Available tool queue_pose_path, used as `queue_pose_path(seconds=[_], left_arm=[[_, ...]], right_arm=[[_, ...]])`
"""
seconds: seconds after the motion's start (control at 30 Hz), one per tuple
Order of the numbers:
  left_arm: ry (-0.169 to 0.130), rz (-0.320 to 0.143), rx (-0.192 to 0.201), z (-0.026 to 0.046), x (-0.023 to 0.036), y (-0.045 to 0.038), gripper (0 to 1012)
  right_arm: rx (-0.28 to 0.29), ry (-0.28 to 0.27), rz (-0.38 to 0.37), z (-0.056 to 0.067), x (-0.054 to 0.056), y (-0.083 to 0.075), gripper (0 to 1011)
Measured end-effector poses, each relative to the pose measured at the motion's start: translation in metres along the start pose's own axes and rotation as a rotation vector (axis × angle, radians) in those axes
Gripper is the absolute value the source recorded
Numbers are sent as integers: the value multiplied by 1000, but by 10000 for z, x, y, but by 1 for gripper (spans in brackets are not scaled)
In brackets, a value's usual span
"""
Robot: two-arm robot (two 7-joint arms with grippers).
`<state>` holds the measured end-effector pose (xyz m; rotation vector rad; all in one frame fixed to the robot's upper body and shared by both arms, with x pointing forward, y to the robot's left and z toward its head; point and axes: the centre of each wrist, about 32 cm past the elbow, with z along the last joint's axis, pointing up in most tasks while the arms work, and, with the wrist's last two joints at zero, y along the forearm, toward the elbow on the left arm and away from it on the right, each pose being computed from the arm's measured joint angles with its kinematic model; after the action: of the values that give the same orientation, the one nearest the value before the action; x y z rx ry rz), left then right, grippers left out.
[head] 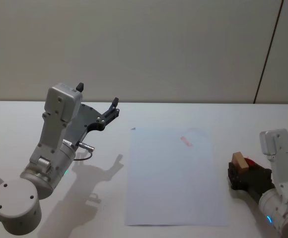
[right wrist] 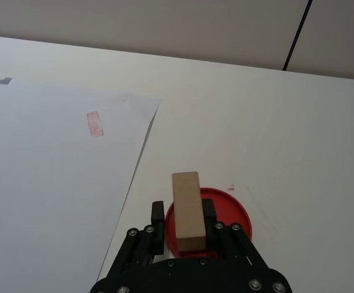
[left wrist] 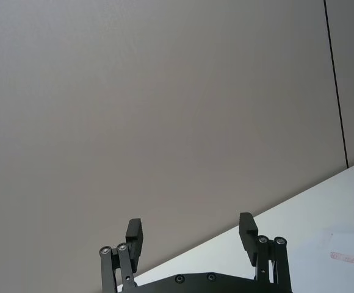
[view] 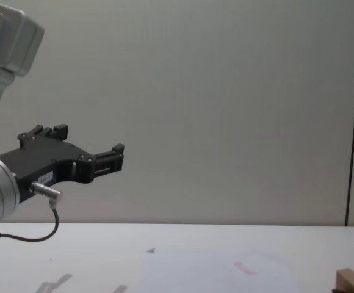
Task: Use the one hand to pick up the stamp and affix it onto the A4 paper.
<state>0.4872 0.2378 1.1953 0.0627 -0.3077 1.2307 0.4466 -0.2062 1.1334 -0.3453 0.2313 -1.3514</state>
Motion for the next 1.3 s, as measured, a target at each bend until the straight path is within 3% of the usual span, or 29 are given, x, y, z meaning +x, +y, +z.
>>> queue_pose_path(seconds=[0.13, 0.27, 0.9, 1.3], left_arm=[[0, 0, 0, 0, 0, 0, 1003], [0, 0, 0, 0, 0, 0, 1003], [0, 0, 0, 0, 0, 0, 1003], [0, 0, 0, 0, 0, 0, 1003]], right_arm=[[0, 0, 0, -3, -1, 0, 265], [-1, 1, 0, -5, -2, 0, 217], [30, -9, -14, 18, 11, -8, 218], [97, -20, -12, 178, 28, -57, 219]])
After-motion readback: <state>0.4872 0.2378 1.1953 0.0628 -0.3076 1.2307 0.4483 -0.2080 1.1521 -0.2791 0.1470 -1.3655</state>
